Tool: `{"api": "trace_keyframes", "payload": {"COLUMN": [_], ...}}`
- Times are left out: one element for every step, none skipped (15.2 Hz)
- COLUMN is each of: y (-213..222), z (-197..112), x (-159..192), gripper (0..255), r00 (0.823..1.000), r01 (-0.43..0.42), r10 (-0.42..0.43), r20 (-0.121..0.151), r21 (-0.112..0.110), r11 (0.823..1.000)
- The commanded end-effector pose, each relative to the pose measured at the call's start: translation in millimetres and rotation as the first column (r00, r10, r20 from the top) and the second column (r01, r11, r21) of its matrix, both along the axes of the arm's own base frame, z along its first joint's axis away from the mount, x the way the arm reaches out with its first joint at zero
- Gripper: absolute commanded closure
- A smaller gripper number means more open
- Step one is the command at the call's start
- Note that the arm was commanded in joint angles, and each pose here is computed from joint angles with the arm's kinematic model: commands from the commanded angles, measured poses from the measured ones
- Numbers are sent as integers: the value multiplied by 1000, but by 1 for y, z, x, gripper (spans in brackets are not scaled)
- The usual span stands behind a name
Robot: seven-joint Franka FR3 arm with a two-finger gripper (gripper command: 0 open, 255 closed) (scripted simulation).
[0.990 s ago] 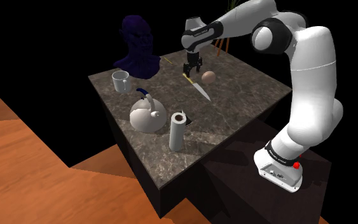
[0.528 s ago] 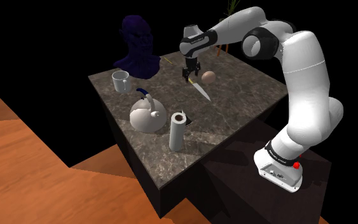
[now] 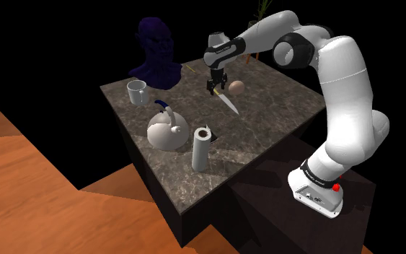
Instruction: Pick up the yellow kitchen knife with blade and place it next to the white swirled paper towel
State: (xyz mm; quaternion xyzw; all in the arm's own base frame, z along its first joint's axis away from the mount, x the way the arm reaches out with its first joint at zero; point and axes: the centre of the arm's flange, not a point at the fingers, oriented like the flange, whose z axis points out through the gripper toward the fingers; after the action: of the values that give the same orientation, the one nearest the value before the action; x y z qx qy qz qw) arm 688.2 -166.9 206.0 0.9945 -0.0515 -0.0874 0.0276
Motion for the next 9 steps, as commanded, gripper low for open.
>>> {"api": "trace_keyframes", "payload": {"y": [0,0,0,0,0,0,0,0,0], "z": [0,0,0,0,0,0,0,0,0], "x": [0,0,0,0,0,0,0,0,0], "gripper": [0,0,255,255,255,255,255,255,255], "r00": [1000,1000,1000,1000,1000,1000,1000,1000,1000], "r01": [0,0,0,0,0,0,0,0,0], "r10": [0,0,0,0,0,0,0,0,0], "r20": [0,0,0,0,0,0,0,0,0], "r21": [0,0,0,0,0,0,0,0,0], "r11": [1000,1000,1000,1000,1000,1000,1000,1000,1000]}}
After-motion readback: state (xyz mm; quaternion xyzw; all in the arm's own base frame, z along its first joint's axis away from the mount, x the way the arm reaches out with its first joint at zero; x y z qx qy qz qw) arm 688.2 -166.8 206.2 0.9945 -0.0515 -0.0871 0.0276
